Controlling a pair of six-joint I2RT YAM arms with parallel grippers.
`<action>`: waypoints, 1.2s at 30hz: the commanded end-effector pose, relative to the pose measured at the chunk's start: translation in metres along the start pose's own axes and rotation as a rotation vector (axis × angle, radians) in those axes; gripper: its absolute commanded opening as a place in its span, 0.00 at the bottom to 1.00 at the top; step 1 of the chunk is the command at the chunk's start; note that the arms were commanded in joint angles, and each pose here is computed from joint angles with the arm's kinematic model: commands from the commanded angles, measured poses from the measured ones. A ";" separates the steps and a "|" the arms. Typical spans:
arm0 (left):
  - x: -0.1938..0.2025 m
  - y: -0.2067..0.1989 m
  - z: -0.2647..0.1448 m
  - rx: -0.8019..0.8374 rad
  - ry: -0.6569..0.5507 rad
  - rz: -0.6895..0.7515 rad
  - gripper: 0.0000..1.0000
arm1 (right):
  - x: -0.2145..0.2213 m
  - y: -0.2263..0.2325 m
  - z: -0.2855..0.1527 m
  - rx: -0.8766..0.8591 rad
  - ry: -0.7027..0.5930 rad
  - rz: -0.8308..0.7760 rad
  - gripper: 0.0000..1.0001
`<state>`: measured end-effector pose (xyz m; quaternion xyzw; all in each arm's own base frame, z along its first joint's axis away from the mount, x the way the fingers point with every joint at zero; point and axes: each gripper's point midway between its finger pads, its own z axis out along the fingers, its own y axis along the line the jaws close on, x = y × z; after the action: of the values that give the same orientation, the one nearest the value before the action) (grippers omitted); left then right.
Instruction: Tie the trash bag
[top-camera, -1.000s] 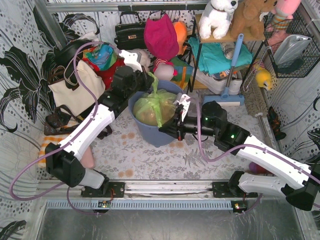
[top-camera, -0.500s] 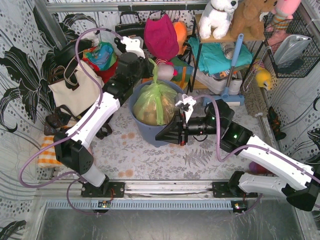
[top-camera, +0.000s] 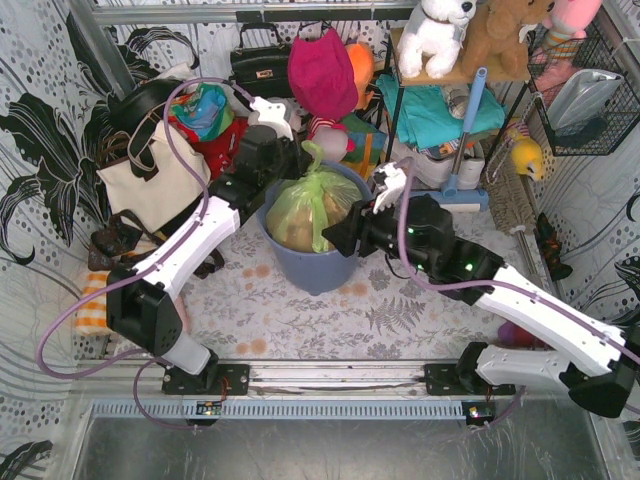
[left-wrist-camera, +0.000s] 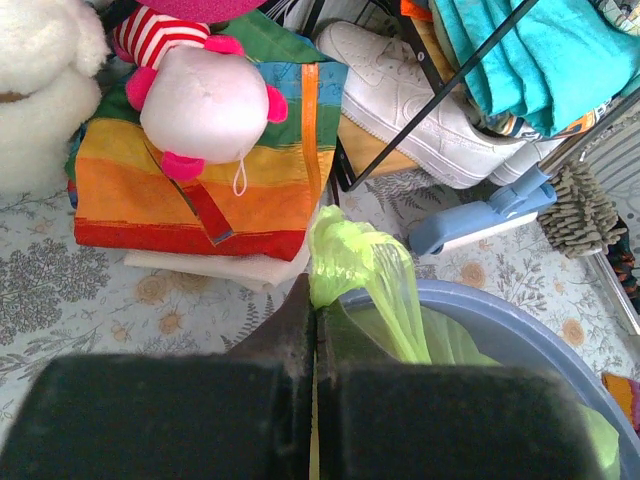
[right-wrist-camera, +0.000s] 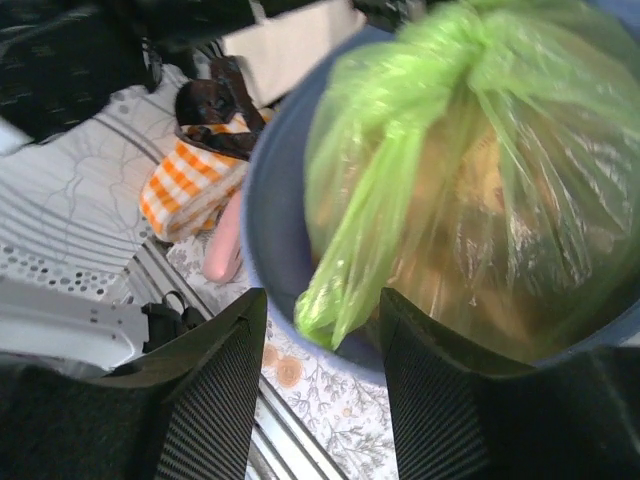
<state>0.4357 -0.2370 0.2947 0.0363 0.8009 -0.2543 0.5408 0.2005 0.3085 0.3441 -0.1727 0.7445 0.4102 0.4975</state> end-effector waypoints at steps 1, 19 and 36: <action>0.000 -0.003 -0.010 0.028 -0.014 -0.010 0.00 | 0.012 -0.018 0.016 0.143 0.031 0.174 0.50; 0.006 -0.002 -0.010 0.031 0.000 -0.010 0.00 | 0.022 -0.011 0.053 0.007 -0.038 0.311 0.07; 0.002 -0.006 -0.006 0.040 0.000 -0.008 0.00 | -0.007 0.054 0.028 -0.441 -0.217 0.243 0.03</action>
<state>0.4281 -0.2370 0.2946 0.0390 0.7966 -0.2651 0.5419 0.1995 0.3543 0.3364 -0.1005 0.6640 0.5827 0.4576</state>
